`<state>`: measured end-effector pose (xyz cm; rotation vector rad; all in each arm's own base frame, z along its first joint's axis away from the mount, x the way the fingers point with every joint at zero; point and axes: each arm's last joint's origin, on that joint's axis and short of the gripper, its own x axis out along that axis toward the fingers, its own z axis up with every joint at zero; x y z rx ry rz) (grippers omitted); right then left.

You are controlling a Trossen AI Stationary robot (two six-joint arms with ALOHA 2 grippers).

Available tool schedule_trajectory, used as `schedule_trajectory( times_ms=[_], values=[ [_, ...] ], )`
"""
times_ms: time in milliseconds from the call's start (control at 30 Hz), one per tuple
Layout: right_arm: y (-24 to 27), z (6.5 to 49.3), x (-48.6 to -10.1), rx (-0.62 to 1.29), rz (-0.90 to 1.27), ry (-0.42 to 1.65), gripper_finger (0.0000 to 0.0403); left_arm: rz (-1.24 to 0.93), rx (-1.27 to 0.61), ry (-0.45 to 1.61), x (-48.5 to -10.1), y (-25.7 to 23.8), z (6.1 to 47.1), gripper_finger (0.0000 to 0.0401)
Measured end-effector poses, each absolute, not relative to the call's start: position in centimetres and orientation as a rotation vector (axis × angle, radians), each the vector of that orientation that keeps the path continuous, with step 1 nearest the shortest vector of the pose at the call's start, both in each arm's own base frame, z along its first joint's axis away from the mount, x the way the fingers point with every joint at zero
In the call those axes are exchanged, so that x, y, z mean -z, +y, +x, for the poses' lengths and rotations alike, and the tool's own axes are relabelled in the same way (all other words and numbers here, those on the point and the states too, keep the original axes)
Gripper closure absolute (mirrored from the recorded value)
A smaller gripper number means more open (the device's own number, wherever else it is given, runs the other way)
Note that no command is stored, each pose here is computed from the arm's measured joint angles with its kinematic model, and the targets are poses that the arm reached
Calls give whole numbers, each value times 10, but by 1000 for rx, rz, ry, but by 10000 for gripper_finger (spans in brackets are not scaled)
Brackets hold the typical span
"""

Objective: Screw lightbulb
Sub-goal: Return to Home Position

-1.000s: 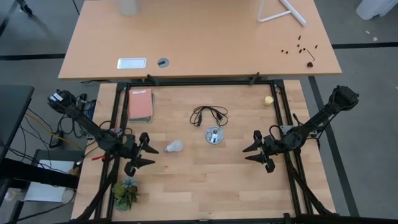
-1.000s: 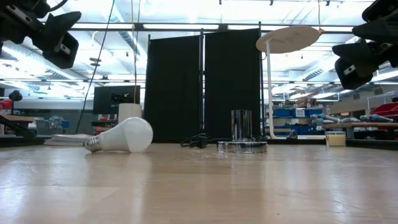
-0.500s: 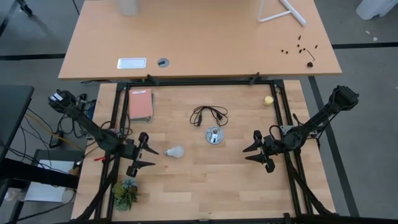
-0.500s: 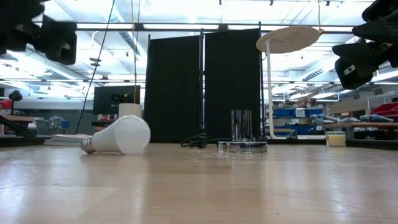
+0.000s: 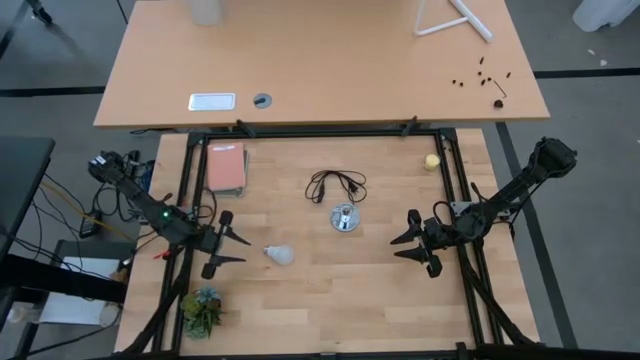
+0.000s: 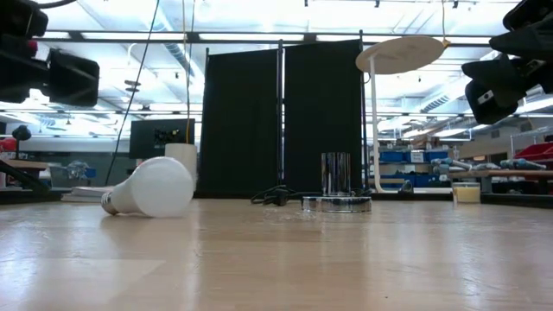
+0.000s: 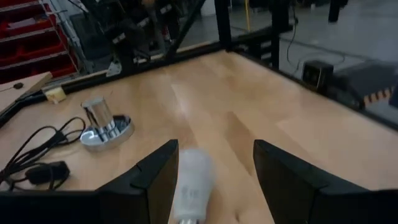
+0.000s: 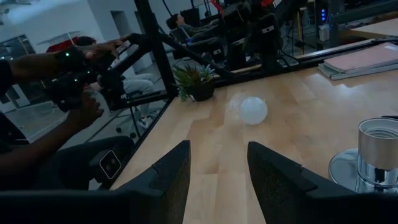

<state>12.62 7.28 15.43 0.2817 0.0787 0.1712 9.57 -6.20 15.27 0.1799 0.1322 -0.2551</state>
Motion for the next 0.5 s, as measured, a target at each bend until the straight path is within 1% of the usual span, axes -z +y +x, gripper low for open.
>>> schedule_trajectory(
  times_ms=[100, 400, 500],
  values=[
    [73, 126, -154, -171, 282, 79, 235, 204, 257, 166, -149, -60, 94, 187],
    [73, 126, -154, -171, 282, 79, 235, 197, 256, 154, -150, -60, 93, 187],
    [73, 126, -154, -171, 282, 79, 235, 201, 256, 106, -155, -60, 94, 187]
  ],
)
